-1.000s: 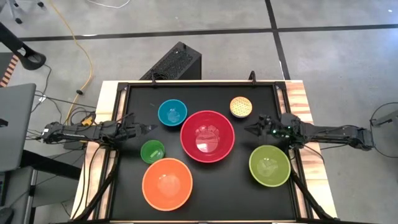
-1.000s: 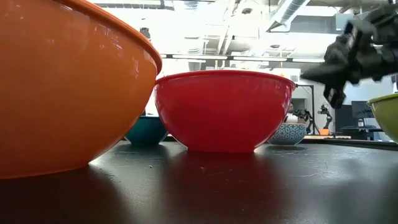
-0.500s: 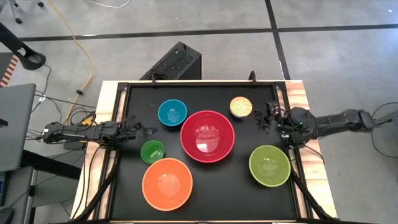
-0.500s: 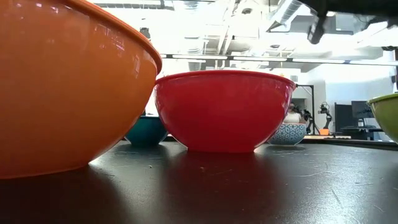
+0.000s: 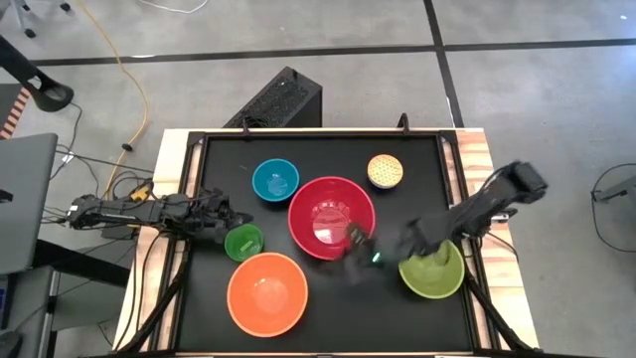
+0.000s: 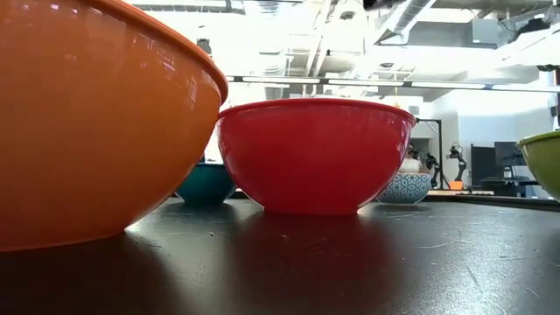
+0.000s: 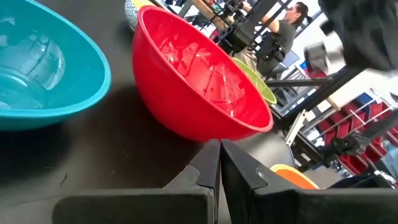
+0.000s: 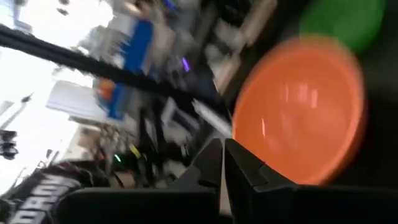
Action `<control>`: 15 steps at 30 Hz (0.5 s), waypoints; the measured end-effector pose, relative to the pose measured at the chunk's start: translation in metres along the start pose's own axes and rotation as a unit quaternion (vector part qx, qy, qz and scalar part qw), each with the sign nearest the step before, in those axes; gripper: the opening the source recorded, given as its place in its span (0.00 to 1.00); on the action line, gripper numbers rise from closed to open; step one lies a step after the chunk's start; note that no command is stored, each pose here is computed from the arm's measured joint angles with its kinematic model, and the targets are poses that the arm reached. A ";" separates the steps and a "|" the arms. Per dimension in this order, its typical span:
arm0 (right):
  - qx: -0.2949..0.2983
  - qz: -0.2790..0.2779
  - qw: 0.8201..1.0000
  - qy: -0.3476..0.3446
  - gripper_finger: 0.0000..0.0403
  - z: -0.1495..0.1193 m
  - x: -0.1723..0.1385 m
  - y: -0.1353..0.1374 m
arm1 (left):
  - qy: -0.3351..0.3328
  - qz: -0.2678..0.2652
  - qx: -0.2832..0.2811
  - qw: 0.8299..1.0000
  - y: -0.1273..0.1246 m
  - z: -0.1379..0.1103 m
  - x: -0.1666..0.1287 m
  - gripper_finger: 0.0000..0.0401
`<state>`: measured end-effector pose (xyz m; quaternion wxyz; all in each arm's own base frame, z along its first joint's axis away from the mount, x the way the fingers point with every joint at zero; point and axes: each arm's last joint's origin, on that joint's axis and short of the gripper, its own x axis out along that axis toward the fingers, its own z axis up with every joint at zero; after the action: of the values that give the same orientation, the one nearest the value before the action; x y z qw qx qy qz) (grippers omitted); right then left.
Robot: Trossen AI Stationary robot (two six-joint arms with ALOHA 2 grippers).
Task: Nest bowls inside each other
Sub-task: Stack the orange bowl into the red bowl
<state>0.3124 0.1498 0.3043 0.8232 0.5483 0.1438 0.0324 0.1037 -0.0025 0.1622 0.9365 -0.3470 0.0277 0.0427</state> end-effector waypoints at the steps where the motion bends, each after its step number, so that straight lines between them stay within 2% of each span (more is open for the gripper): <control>1: 0.015 -0.019 1.000 0.016 0.08 -0.009 0.010 0.004 | 0.000 0.000 0.003 1.000 0.000 0.000 0.000 0.00; 5: 0.071 -0.116 0.989 0.056 0.05 -0.035 0.047 0.012 | -0.004 0.004 0.020 1.000 0.000 0.000 0.000 0.00; 10: 0.107 -0.252 0.960 0.062 0.08 -0.047 0.081 0.003 | -0.015 0.015 0.021 1.000 0.001 0.001 0.000 0.00; 15: 0.132 -0.274 0.951 0.050 0.21 -0.043 0.100 0.001 | -0.016 0.016 0.022 0.999 0.001 0.001 0.000 0.00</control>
<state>0.3962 0.2099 0.2698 0.7126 0.5890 0.3322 -0.1868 0.1037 -0.0011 0.1627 0.9433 -0.3253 0.0191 0.0630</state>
